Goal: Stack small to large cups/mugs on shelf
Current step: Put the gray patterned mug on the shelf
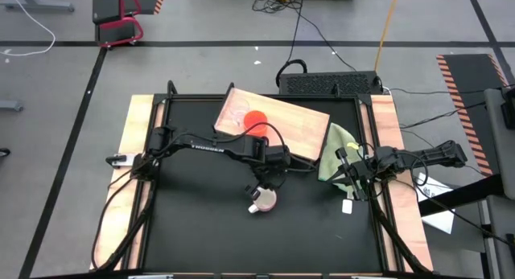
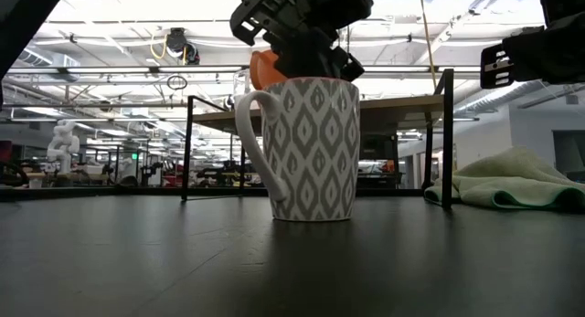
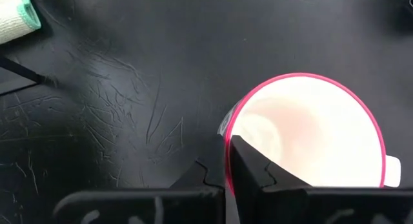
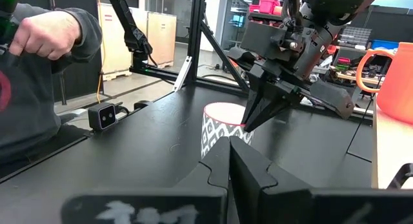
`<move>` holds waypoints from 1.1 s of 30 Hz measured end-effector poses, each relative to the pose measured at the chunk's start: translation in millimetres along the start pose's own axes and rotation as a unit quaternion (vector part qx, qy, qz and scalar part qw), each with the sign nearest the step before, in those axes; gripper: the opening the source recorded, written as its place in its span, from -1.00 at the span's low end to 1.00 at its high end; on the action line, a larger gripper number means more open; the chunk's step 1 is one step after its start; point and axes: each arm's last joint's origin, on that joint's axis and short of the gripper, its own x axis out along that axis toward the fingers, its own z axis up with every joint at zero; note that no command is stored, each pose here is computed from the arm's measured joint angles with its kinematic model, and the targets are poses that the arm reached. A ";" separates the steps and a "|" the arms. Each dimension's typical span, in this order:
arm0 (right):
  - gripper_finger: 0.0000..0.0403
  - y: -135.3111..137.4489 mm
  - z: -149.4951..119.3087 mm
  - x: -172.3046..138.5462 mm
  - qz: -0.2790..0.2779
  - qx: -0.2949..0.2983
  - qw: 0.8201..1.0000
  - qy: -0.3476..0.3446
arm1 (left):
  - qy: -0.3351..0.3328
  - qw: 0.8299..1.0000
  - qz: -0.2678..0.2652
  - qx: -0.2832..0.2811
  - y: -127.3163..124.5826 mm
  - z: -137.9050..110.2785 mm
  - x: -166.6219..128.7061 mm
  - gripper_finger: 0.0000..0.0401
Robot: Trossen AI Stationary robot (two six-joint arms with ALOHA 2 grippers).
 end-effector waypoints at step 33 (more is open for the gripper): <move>-1.00 0.0 -0.1 0.0 0.000 0.012 1.000 0.001 | 0.006 1.000 -0.004 -0.019 -1.8 -1.0 -2.7 -0.58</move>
